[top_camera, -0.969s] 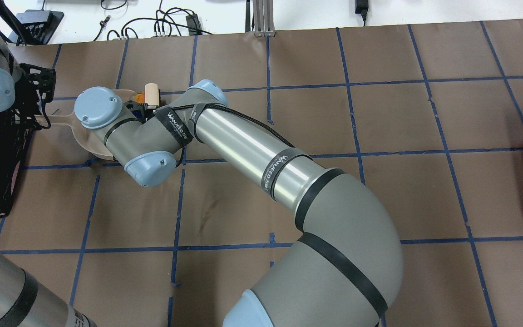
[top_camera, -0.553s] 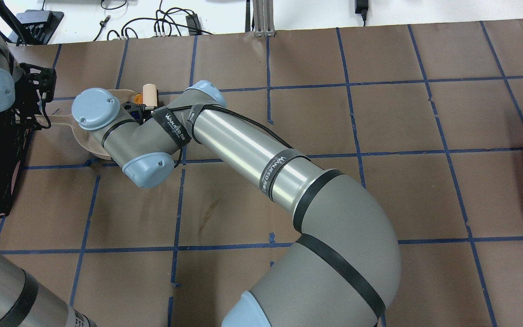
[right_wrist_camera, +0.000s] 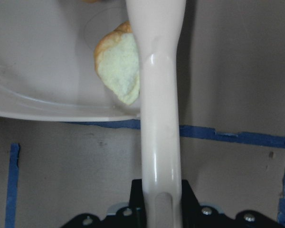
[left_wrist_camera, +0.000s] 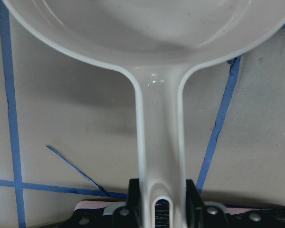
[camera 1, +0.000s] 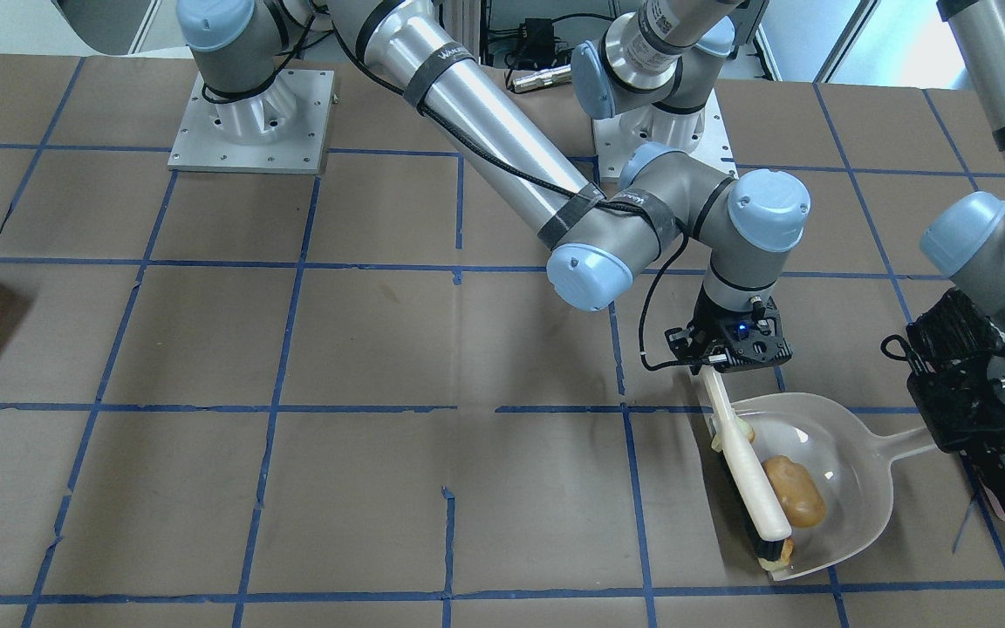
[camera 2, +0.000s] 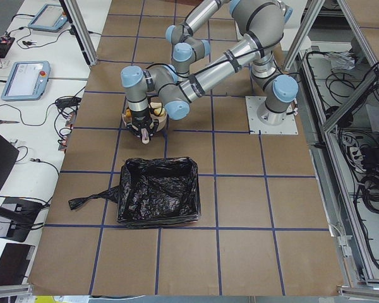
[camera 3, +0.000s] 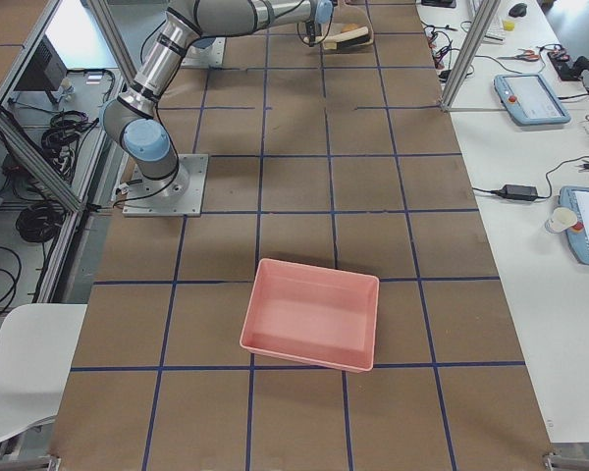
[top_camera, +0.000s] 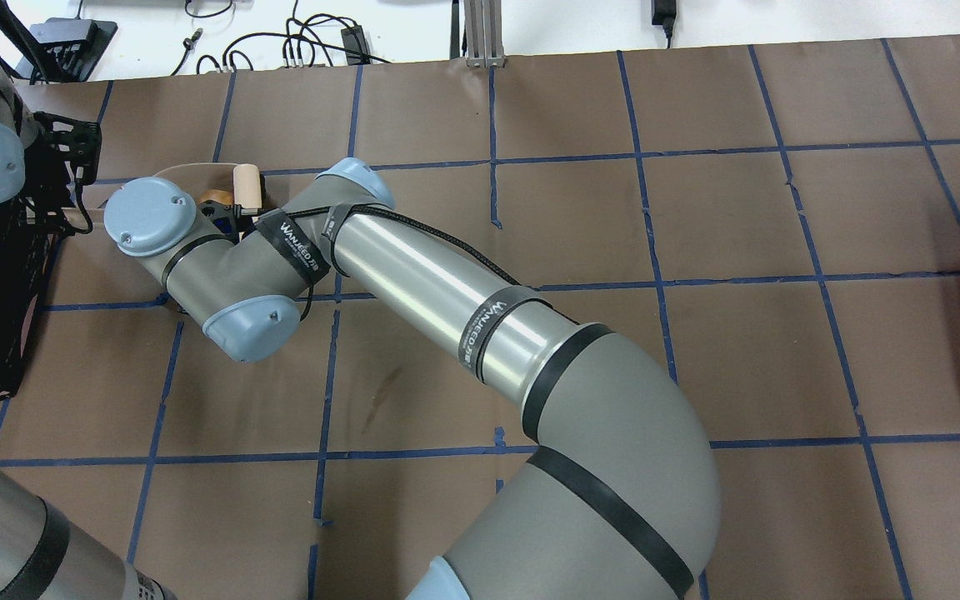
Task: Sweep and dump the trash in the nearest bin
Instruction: 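Sweep the bread pieces with the right gripper's brush into the dustpan, then push the bread farther into the dustpan with the brush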
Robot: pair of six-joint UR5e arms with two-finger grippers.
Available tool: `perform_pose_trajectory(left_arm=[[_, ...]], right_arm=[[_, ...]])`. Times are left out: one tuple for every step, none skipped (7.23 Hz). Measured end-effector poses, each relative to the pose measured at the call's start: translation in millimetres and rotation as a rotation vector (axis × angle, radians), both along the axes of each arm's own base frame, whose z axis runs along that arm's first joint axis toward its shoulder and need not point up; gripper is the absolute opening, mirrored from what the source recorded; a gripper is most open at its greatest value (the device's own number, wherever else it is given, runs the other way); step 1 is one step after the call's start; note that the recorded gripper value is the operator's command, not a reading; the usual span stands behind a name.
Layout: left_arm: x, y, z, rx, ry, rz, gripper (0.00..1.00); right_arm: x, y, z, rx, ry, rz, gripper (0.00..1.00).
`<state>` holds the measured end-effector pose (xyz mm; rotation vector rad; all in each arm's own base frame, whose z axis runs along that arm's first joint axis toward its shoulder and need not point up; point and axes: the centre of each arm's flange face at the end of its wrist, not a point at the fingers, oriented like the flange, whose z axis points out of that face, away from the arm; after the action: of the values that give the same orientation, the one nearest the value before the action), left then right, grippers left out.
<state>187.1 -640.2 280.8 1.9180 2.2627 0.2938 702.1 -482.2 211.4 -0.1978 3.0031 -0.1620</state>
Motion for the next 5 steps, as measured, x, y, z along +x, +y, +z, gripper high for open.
perform_pose_trajectory(left_arm=[[-0.1, 0.4, -0.3, 0.002, 0.000, -0.003, 0.00], [0.1, 1.2, -0.5, 0.003, 0.001, -0.006, 0.00], [0.3, 1.8, -1.3, 0.000, 0.013, -0.006, 0.00], [-0.1, 1.6, -2.5, -0.007, 0.037, -0.006, 0.00], [0.2, 1.5, -4.4, -0.016, 0.072, -0.004, 0.00]], right_arm=[[2.6, 2.7, 1.8, 0.010, -0.017, 0.006, 0.05], [4.8, 4.2, 3.7, 0.020, -0.036, 0.011, 0.05], [6.2, 4.8, 4.7, 0.025, -0.045, 0.014, 0.05], [6.9, 5.0, 4.9, 0.027, -0.049, 0.015, 0.06], [7.2, 5.4, 5.5, 0.031, -0.053, 0.015, 0.06]])
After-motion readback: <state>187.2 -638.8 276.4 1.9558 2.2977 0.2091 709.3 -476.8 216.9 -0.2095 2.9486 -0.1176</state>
